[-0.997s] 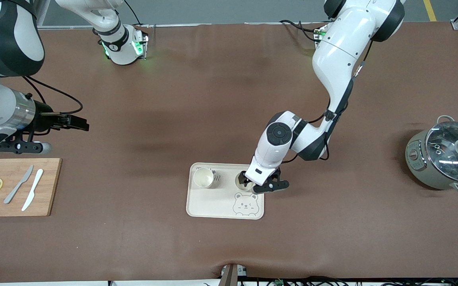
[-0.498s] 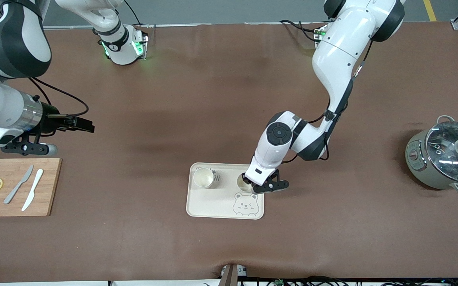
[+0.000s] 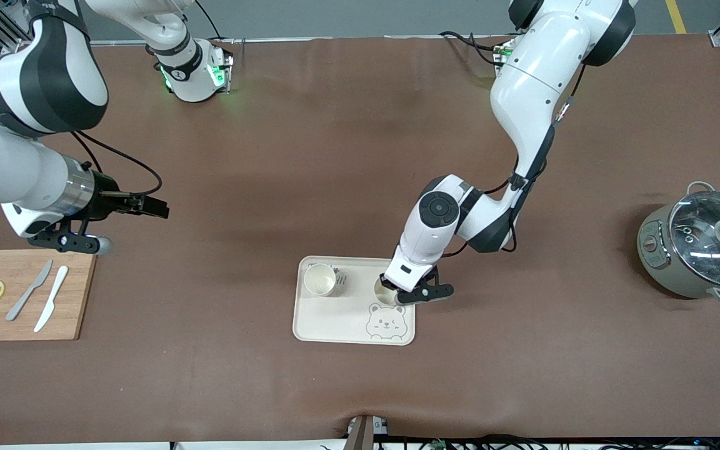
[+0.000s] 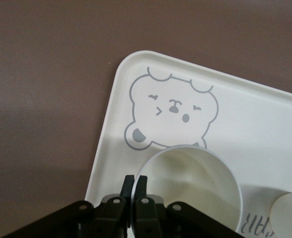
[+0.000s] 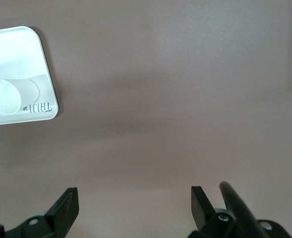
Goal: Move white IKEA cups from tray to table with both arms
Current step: 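Close the left gripper on the cup rim while the right gripper reaches, then lift the cup off the tray with the left gripper while the right gripper descends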
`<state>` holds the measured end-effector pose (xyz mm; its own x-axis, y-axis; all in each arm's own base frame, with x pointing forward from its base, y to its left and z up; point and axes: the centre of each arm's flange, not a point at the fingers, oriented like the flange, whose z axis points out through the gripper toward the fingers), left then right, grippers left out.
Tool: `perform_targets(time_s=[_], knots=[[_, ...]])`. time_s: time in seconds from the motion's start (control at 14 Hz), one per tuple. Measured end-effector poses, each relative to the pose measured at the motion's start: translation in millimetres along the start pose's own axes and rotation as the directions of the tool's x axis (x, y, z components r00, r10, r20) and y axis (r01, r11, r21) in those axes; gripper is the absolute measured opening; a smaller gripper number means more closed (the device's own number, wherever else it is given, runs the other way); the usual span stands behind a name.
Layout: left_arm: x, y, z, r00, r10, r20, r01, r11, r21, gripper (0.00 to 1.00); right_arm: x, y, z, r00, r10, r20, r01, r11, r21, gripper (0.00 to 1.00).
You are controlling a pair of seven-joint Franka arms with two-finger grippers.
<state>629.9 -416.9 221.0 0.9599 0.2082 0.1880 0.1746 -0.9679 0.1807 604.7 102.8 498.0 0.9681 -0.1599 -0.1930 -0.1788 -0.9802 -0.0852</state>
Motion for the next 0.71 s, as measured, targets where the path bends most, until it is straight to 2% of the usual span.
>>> perform_targets(time_s=[0.21,0.43,0.71], knots=[[1,3,-3,1.000,-0.002,-0.007,0.002,1.000,-0.007,0.04,6,-18,12,0.999,0.038,-0.021,-0.037,0.999,0.009,1.00],[7,7,-14,1.000,-0.003,-0.020,0.003,1.000,-0.017,0.04,6,-38,25,0.998,0.066,-0.018,-0.066,0.998,0.005,1.00],[20,6,-61,1.000,-0.011,0.010,0.011,0.999,0.050,0.04,12,-60,42,0.992,0.114,-0.046,-0.114,0.993,0.020,1.00]])
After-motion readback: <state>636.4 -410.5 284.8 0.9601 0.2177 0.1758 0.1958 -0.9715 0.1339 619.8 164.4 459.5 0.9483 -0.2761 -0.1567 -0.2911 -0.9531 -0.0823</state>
